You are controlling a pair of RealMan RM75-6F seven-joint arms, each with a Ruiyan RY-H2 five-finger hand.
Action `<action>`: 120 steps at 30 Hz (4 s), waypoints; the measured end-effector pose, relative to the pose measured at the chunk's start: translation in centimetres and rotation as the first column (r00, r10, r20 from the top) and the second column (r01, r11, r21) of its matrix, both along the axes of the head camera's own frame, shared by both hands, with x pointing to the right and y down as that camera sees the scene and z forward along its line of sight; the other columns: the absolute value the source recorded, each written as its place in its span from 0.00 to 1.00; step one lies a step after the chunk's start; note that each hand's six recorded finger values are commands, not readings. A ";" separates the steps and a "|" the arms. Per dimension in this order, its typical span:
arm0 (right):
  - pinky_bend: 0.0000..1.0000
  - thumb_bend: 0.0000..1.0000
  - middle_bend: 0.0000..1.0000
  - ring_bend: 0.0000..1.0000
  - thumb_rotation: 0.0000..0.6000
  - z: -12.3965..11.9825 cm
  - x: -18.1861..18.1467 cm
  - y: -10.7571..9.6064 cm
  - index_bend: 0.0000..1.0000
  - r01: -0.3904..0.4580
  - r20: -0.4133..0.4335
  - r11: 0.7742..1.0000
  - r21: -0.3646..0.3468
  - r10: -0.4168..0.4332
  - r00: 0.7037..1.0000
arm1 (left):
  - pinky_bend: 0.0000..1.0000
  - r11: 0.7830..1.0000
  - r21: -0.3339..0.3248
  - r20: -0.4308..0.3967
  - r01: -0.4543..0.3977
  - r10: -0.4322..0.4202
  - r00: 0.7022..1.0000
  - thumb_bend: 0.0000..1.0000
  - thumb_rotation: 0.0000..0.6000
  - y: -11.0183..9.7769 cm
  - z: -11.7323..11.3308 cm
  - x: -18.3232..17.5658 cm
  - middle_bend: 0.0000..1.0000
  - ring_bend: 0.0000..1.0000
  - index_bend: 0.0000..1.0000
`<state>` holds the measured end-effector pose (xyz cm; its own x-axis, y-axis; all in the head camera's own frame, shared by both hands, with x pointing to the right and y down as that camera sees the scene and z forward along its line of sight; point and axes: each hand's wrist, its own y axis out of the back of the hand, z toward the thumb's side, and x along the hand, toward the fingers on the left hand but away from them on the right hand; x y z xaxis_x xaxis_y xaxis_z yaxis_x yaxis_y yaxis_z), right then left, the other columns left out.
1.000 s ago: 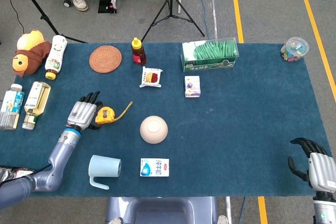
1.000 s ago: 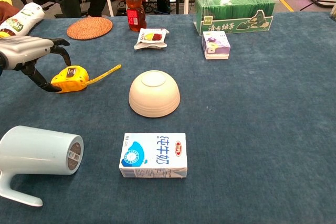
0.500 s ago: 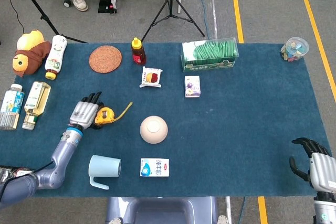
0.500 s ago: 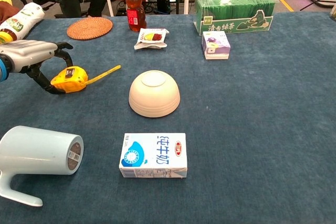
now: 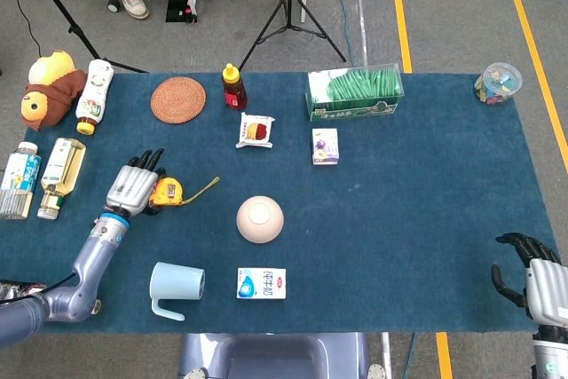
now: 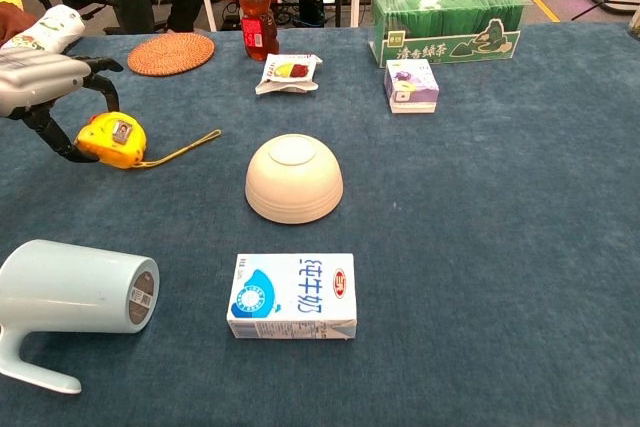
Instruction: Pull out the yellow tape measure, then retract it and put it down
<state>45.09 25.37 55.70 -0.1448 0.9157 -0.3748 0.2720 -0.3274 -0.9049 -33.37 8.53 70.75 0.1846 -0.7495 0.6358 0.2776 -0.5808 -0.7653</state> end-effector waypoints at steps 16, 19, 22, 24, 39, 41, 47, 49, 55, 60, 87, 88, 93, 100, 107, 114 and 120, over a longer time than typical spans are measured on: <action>0.24 0.43 0.29 0.24 0.98 0.2 0.6 0.1 0.31 -0.014 0.011 1.000 0.003 0.014 1.000 | 0.16 0.988 -0.027 0.263 -0.155 0.156 0.952 0.27 0.90 -0.1 -0.9 -0.5 0.00 0.00 0.44; 0.24 0.43 0.29 0.24 0.98 0.2 0.8 0.2 0.31 -0.019 0.010 1.000 0.003 0.019 1.000 | 0.16 0.985 -0.039 0.274 -0.165 0.170 0.947 0.27 0.90 -0.2 -0.6 0.3 0.00 0.00 0.44; 0.24 0.43 0.29 0.24 0.98 0.2 0.9 0.2 0.31 -0.023 0.011 1.000 0.001 0.023 1.000 | 0.16 0.984 -0.049 0.267 -0.172 0.179 0.947 0.27 0.89 -0.3 -0.1 1.4 0.00 0.00 0.44; 0.24 0.43 0.29 0.24 0.98 0.2 0.9 0.3 0.31 -0.024 0.012 1.000 0.000 0.024 1.000 | 0.16 0.983 -0.053 0.267 -0.174 0.182 0.946 0.27 0.89 -0.5 0.2 2.0 0.00 0.00 0.44; 0.24 0.43 0.29 0.24 0.98 -0.4 1.2 0.6 0.31 -0.035 0.007 0.999 0.011 0.035 0.999 | 0.16 0.985 -0.020 0.220 -0.171 0.171 0.960 0.24 0.88 -1.4 0.1 4.6 0.00 0.00 0.11; 0.24 0.43 0.29 0.24 0.98 -0.4 1.1 0.6 0.31 -0.034 0.006 0.999 0.012 0.034 0.999 | 0.16 0.986 -0.015 0.211 -0.168 0.167 0.963 0.24 0.90 -1.5 -0.2 4.6 0.00 0.00 0.10; 0.24 0.43 0.29 0.24 0.98 -0.6 1.0 0.7 0.31 -0.031 0.008 0.999 0.016 0.031 1.000 | 0.16 0.991 -0.006 0.167 -0.130 0.130 0.977 0.21 0.89 -1.1 -1.0 4.0 0.00 0.00 0.10; 0.24 0.43 0.29 0.24 0.97 -0.6 1.1 0.7 0.31 -0.033 0.006 0.999 0.015 0.033 0.999 | 0.17 0.995 -0.004 0.133 -0.100 0.100 0.986 0.21 0.89 -0.9 -1.3 3.8 0.00 0.00 0.10; 0.24 0.43 0.29 0.24 0.97 -0.6 1.0 0.6 0.31 -0.029 0.008 0.999 0.014 0.029 1.000 | 0.23 0.999 -0.026 0.000 0.023 -0.023 1.000 0.21 0.90 0.0 -2.1 2.7 0.00 0.00 0.11; 0.24 0.43 0.29 0.24 0.98 -0.5 0.6 0.5 0.31 -0.018 0.015 1.000 0.014 0.018 1.000 | 0.25 0.995 -0.041 -0.056 0.088 -0.090 0.994 0.21 0.89 0.3 -2.6 1.6 0.00 0.00 0.14; 0.24 0.43 0.29 0.24 0.98 -0.6 1.3 1.4 0.31 -0.043 0.008 0.999 0.014 0.043 0.999 | 0.25 0.982 -0.157 -0.020 0.104 -0.109 0.994 0.20 0.80 -1.4 1.1 6.5 0.01 0.00 0.17; 0.24 0.43 0.29 0.24 0.98 -0.6 1.3 1.4 0.31 -0.044 0.008 0.999 0.014 0.044 0.999 | 0.25 0.982 -0.157 -0.019 0.107 -0.111 0.994 0.20 0.80 -1.5 1.1 6.4 0.01 0.00 0.17; 0.24 0.43 0.29 0.24 0.97 -0.6 1.3 1.4 0.31 -0.043 0.010 0.999 0.012 0.043 0.999 | 0.25 0.980 -0.157 -0.008 0.124 -0.126 0.992 0.20 0.80 -1.4 1.2 5.7 0.01 0.00 0.17; 0.24 0.43 0.29 0.24 0.98 -0.7 1.2 1.3 0.31 -0.040 0.009 0.999 0.014 0.040 0.999 | 0.25 0.978 -0.143 -0.009 0.152 -0.155 0.988 0.20 0.80 -1.6 1.5 5.0 0.01 0.00 0.17; 0.24 0.43 0.29 0.24 0.98 -0.7 1.1 1.4 0.31 -0.040 0.006 0.999 0.013 0.040 0.999 | 0.25 0.980 -0.125 0.000 0.154 -0.155 0.988 0.20 0.79 -2.0 1.7 4.7 0.01 0.00 0.17; 0.24 0.43 0.29 0.24 0.98 -0.7 0.9 1.3 0.31 -0.039 0.005 0.999 0.014 0.039 0.999 | 0.25 0.983 -0.114 0.033 0.145 -0.142 0.989 0.20 0.80 -2.6 1.9 3.6 0.01 0.00 0.17; 0.24 0.43 0.29 0.24 0.98 -0.8 0.8 1.2 0.31 -0.041 0.001 0.999 0.016 0.041 0.999 | 0.25 0.984 -0.114 0.048 0.137 -0.132 0.990 0.20 0.81 -3.1 2.0 3.0 0.01 0.00 0.17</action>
